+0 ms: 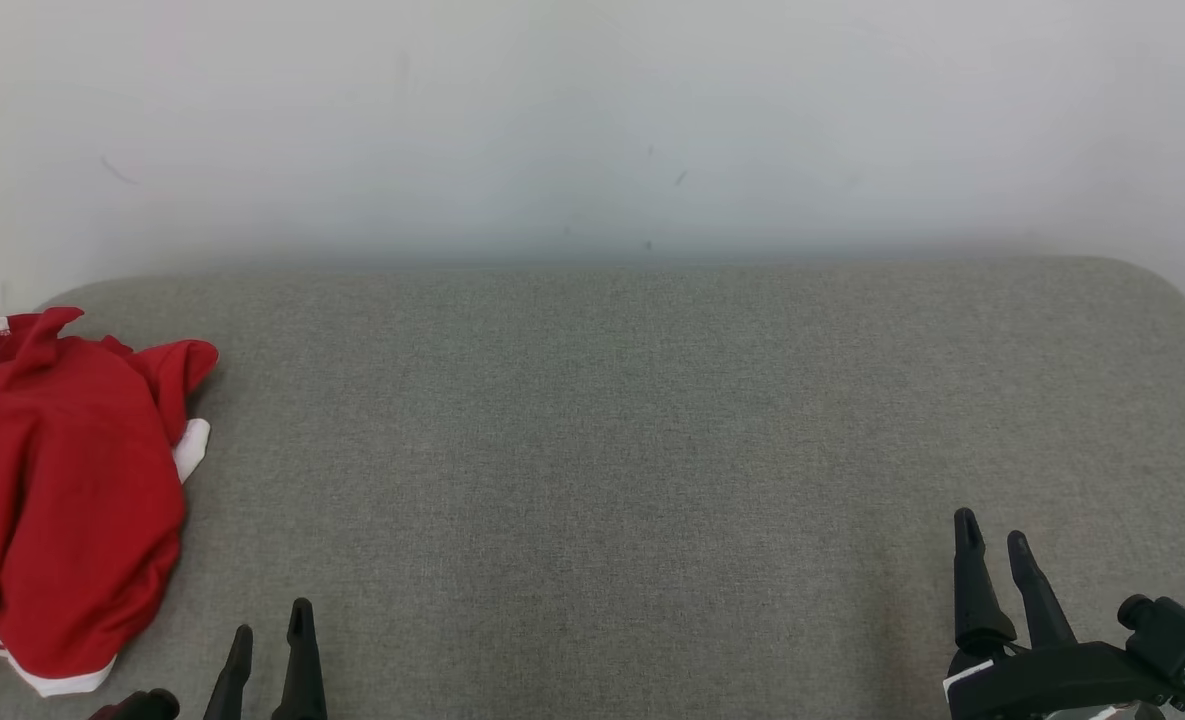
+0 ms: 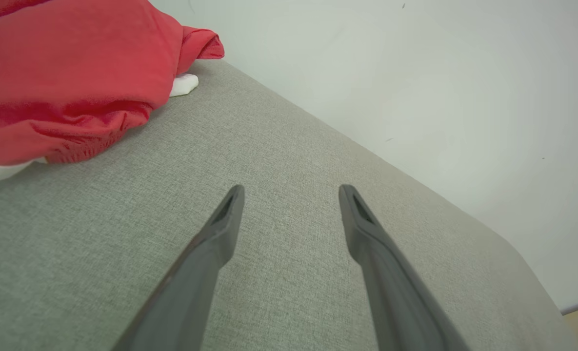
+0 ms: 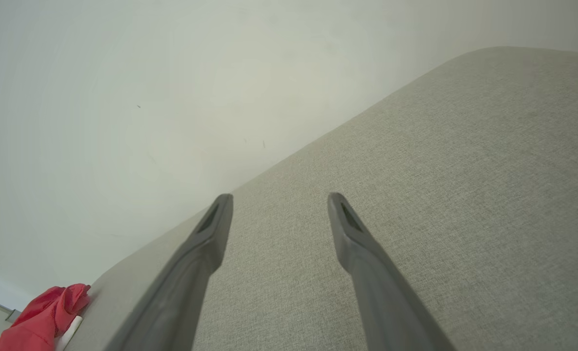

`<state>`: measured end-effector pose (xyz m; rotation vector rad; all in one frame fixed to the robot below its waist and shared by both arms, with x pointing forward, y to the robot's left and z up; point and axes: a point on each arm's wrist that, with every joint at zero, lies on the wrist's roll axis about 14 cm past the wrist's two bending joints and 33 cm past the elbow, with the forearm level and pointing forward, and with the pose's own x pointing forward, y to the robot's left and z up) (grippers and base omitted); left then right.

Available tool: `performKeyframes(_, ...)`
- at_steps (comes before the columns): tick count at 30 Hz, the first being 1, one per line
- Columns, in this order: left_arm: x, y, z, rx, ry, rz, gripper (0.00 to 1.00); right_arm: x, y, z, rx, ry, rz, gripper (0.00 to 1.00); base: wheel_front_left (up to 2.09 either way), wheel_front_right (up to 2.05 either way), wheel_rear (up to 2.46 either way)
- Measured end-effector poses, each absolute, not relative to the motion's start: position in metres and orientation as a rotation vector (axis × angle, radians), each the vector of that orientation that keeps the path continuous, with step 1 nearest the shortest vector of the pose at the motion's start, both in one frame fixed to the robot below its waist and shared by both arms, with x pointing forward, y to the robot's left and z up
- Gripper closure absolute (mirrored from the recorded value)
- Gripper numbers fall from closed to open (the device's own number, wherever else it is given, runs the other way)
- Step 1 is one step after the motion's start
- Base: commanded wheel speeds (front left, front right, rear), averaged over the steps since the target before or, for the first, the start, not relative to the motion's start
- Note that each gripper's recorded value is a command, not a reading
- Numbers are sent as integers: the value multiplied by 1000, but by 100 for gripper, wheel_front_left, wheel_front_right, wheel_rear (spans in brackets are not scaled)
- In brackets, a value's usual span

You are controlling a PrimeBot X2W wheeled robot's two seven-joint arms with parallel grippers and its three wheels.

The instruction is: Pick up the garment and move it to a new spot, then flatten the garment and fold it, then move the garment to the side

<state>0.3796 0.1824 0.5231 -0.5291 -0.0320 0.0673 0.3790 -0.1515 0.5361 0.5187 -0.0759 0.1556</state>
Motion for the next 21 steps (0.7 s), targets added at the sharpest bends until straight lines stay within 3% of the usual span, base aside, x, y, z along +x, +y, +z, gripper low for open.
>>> performKeyframes(21,376,186,516,-283,-38,103,0,376,-147,524,253,-48,162,0,0,0,0)
